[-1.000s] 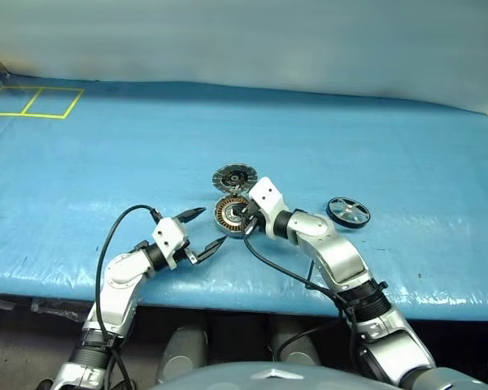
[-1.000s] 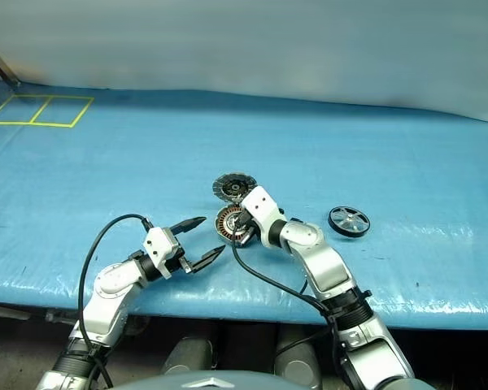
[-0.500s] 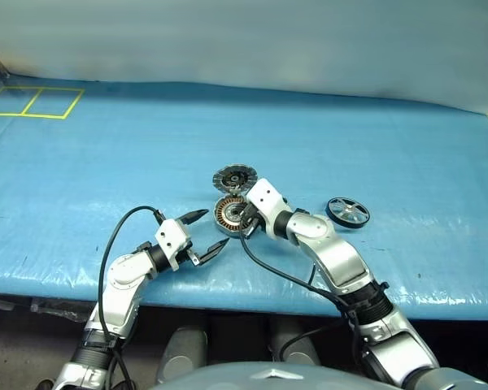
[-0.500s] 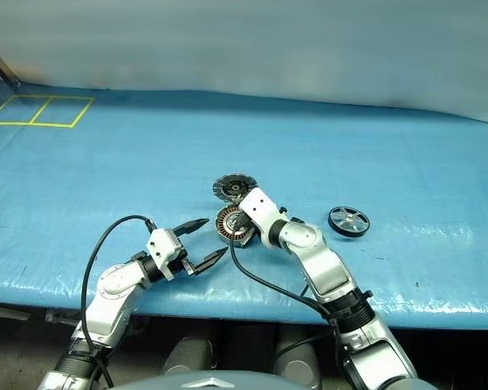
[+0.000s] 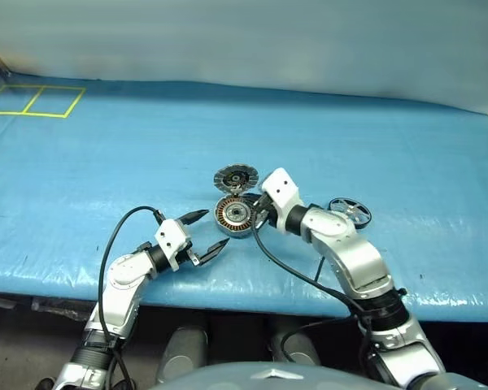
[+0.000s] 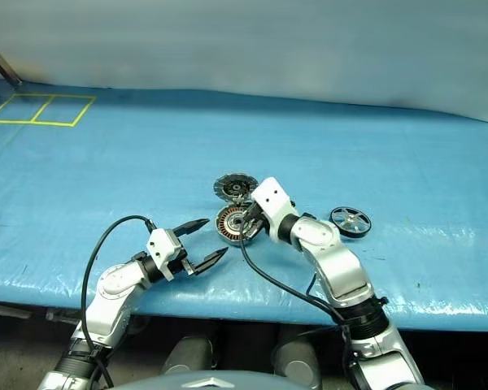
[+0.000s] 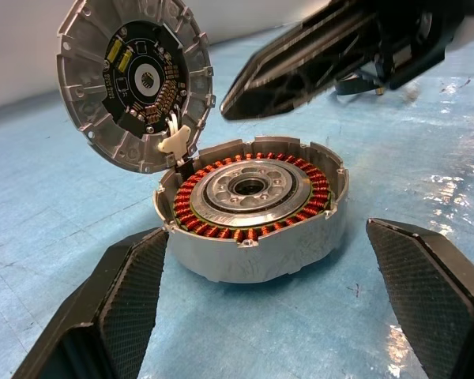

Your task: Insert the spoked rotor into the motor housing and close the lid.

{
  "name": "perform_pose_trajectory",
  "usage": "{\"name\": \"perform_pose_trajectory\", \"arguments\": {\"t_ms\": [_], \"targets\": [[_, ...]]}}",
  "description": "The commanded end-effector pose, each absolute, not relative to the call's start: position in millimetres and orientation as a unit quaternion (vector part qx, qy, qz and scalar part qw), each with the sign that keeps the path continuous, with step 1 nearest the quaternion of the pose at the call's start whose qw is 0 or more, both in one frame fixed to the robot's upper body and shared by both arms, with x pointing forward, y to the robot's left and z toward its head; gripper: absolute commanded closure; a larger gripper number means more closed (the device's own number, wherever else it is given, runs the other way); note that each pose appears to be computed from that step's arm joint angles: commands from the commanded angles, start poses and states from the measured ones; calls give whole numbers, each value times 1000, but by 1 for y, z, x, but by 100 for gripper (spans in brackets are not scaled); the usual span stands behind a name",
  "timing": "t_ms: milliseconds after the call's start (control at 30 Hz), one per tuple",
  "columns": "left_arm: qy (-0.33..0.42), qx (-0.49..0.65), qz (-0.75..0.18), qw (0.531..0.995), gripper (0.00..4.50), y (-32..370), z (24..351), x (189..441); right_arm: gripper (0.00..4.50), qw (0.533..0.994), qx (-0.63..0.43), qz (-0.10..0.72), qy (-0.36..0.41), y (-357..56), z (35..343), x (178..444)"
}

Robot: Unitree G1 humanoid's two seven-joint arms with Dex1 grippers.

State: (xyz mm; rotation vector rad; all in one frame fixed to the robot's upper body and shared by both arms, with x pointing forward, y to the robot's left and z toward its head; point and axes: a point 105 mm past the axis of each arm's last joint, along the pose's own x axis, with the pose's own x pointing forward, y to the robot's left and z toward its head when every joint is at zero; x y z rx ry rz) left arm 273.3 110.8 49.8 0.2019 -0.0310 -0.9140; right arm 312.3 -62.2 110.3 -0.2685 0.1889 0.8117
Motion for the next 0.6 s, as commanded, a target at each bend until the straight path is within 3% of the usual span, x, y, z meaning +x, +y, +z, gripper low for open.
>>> {"name": "perform_pose_trajectory", "arguments": {"t_ms": [33,200,367,600], "targets": [[-41,92,-437,894,9,113,63,275,448,917,-179,350,77,-102,126,310],[-55,77,-438,894,9,113,70,277,448,924,-262,254,111,-172,131,311],[-69,52,-447,890,9,109,80,280,298,920,-304,206,137,-209,140,314],[-65,50,-453,888,9,103,75,280,298,904,-325,193,199,-239,131,315]]}}
